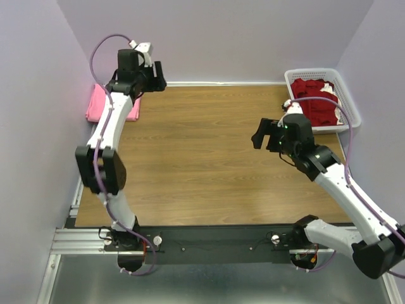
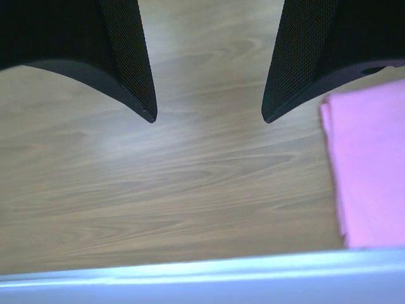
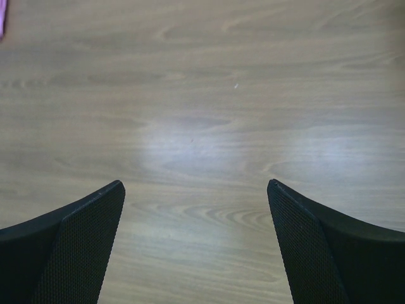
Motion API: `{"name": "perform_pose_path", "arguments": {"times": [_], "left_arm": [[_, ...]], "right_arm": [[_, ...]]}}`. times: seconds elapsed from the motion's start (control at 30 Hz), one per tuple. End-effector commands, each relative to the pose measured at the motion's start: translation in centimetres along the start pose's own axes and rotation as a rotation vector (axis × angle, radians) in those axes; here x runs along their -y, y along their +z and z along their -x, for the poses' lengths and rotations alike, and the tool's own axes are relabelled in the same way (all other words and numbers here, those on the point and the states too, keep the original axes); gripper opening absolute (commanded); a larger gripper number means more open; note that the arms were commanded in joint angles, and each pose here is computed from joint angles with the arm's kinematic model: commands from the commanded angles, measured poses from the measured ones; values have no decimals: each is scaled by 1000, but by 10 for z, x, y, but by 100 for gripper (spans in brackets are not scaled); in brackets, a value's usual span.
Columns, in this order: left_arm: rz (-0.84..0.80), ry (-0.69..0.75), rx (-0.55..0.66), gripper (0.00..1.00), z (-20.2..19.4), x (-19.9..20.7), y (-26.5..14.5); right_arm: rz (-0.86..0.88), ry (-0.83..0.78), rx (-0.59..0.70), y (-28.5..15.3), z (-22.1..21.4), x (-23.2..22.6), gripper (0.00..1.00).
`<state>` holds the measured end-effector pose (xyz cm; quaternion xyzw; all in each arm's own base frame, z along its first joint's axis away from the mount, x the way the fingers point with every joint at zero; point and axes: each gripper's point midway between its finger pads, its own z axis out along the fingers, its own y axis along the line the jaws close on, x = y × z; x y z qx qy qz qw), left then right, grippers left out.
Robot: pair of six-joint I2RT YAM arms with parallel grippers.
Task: Fold and stack the t-shirts
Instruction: Reset both grippers
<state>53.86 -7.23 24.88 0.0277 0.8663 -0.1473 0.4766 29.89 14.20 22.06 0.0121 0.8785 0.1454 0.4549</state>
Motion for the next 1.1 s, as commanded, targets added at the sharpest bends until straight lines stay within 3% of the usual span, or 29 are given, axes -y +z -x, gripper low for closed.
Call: {"name": "perform_pose_path", "arguments": {"times": [0.0, 0.07, 0.17, 0.3, 0.37, 0.4, 0.5, 0.87, 1.07], "left_arm": [[-7, 11, 156, 75, 26, 57, -74], [-30, -10, 190, 75, 22, 78, -95], [14, -57, 253, 79, 7, 79, -142], [139, -94, 414, 81, -11, 55, -225], [195, -120, 492, 88, -15, 43, -253], [228, -146, 593, 90, -12, 36, -289], [266, -157, 696, 91, -35, 22, -317], [228, -195, 956, 94, -81, 8, -351], [236, -214, 981, 94, -95, 1, -342]], "right_arm": [[-133, 32, 211, -37, 49, 24, 100], [-162, 32, 262, -50, 58, 31, 100], [-224, 18, 356, -76, 72, 47, 100], [-314, 12, 443, -104, 77, 71, 100], [-346, 22, 475, -115, 75, 81, 100], [-367, 26, 485, -117, 74, 85, 100], [-400, 46, 495, -119, 64, 95, 100], [-416, 76, 573, -132, 53, 110, 100], [-426, 69, 589, -137, 52, 114, 100]]}}
